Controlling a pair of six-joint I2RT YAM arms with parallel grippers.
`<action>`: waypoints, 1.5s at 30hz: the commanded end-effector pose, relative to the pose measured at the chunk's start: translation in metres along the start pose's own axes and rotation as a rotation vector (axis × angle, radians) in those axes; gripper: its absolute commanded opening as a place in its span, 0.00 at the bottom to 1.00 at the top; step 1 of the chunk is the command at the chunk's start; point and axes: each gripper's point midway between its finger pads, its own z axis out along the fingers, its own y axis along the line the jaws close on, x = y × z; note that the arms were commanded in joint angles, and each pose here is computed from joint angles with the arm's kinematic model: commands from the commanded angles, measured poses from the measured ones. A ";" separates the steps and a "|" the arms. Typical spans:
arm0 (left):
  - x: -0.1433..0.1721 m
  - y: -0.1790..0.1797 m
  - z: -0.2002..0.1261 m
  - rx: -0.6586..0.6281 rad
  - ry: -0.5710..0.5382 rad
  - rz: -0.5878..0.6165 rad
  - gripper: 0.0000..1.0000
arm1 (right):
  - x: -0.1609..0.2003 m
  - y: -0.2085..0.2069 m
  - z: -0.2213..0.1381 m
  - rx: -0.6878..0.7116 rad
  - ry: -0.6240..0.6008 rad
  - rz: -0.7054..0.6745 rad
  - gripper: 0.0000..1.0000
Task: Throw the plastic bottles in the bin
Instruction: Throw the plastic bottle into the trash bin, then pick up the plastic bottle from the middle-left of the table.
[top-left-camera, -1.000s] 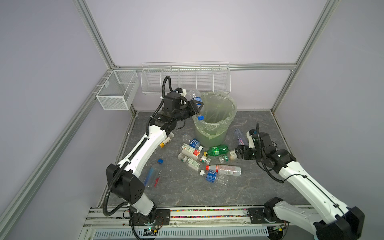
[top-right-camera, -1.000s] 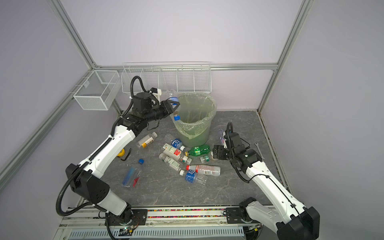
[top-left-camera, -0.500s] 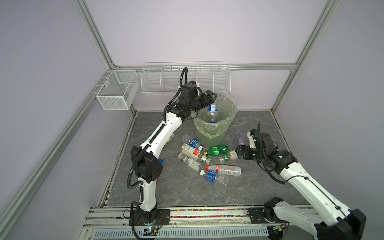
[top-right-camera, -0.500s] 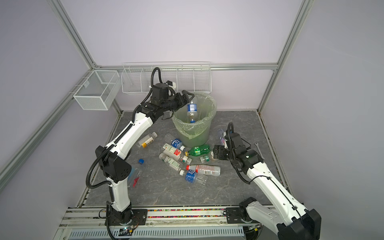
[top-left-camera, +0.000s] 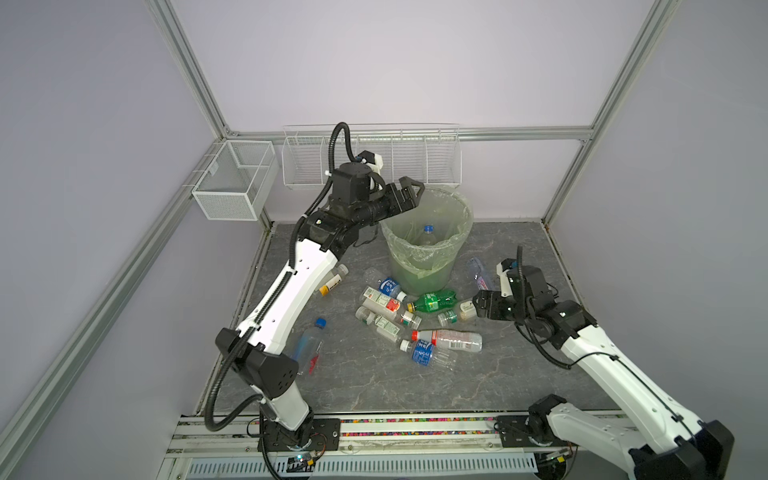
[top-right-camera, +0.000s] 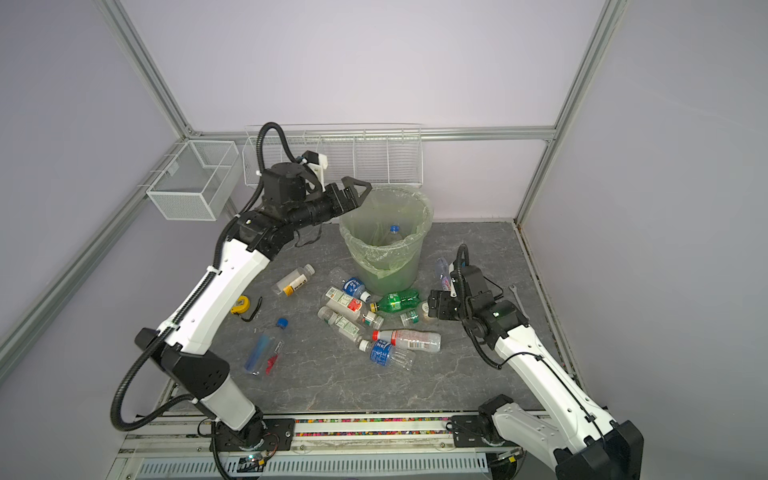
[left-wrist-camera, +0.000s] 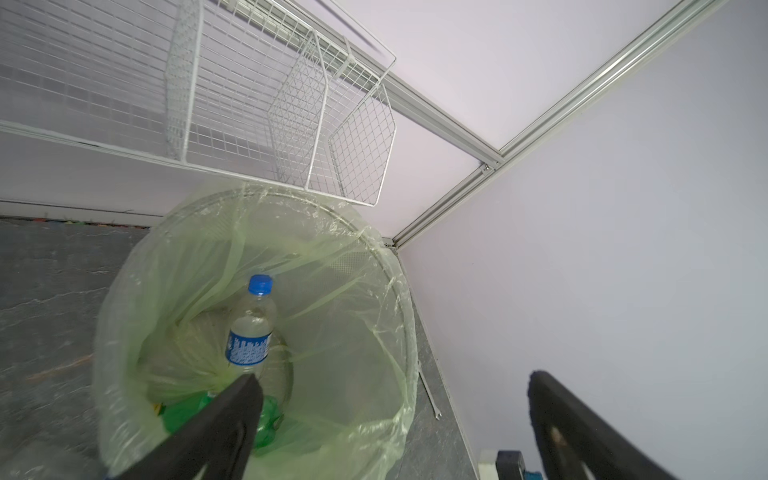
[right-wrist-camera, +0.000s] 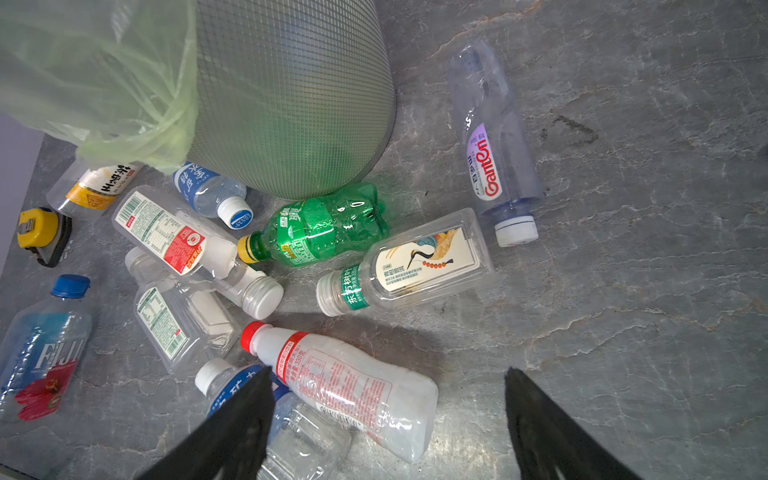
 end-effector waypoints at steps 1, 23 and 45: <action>0.009 0.022 -0.019 -0.103 -0.011 0.063 0.99 | 0.000 -0.003 -0.001 0.008 -0.004 -0.007 0.88; 0.128 0.203 -0.108 -0.590 0.196 0.085 1.00 | 0.009 0.001 0.000 -0.037 -0.005 -0.007 0.88; 0.231 0.318 -0.159 -0.945 0.307 -0.206 1.00 | 0.026 -0.007 0.015 -0.019 0.028 -0.001 0.88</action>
